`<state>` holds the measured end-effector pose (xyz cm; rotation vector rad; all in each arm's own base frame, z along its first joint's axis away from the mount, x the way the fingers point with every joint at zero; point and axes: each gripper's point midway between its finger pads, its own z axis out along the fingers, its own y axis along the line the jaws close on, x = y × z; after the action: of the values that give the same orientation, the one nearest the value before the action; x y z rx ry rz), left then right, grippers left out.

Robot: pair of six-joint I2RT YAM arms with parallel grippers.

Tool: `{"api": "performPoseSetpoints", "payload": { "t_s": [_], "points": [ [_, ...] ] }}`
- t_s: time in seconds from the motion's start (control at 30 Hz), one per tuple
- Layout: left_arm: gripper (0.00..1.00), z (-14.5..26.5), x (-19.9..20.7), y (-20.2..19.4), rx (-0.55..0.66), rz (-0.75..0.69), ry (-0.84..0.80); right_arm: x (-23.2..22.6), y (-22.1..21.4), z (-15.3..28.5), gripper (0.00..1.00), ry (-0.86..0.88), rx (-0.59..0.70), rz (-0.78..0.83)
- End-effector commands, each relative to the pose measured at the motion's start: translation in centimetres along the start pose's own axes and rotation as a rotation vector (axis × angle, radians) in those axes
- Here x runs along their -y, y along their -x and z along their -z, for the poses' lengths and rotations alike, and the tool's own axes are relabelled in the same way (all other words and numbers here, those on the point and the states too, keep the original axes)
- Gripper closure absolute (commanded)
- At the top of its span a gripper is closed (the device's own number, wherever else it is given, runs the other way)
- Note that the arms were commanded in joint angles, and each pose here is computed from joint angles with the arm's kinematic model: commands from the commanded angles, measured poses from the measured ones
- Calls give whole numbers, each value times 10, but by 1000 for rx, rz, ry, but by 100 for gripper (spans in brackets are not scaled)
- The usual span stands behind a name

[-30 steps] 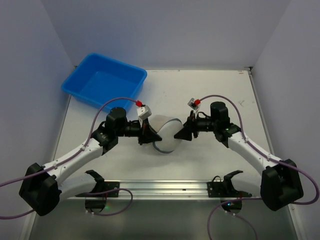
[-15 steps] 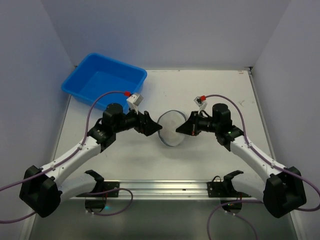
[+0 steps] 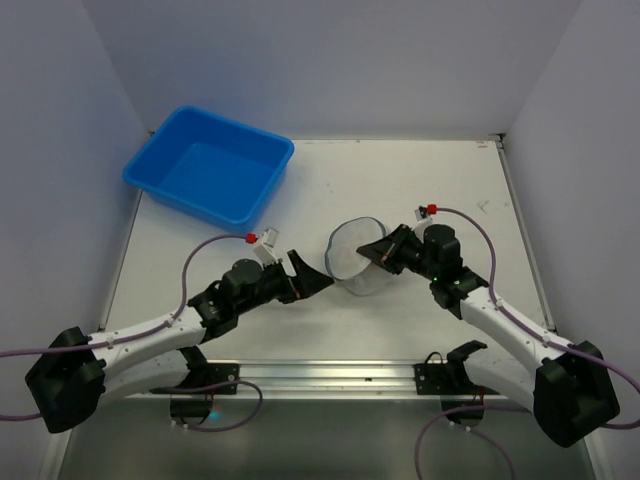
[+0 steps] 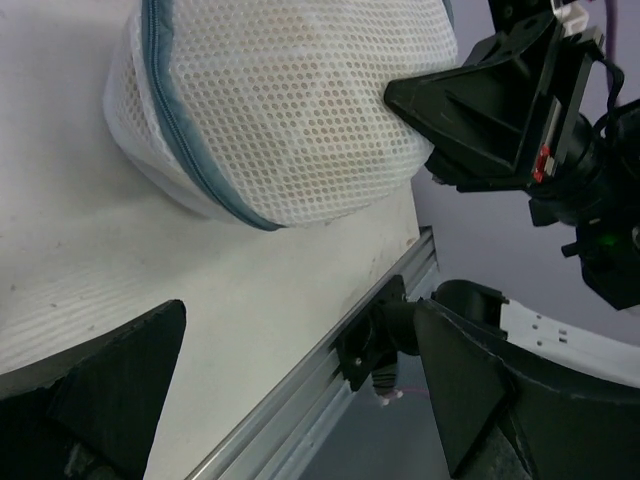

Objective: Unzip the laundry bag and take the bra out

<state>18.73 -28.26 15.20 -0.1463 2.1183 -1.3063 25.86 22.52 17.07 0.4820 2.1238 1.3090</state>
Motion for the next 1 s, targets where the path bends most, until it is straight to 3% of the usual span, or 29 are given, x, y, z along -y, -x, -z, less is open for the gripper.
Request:
{"api": "performPoseSetpoints", "payload": {
  "t_s": [0.0,0.37,0.47,0.6,0.7,0.97],
  "points": [
    [0,-7,37,29,169,118,-126,-9,11,-5,100,37,92,-94],
    [0,-47,32,16,165,169,-106,-13,7,-3,100,90,91,-175],
    [4,-51,26,18,188,167,-82,-15,6,-2,100,100,85,-175],
    [17,-53,30,29,239,158,-99,-14,3,-2,100,102,69,-184],
    [22,-62,41,27,213,140,-125,-14,3,0,100,117,73,-186],
    [21,-70,23,17,175,168,-71,-21,4,6,100,131,82,-124]
  ]
}}
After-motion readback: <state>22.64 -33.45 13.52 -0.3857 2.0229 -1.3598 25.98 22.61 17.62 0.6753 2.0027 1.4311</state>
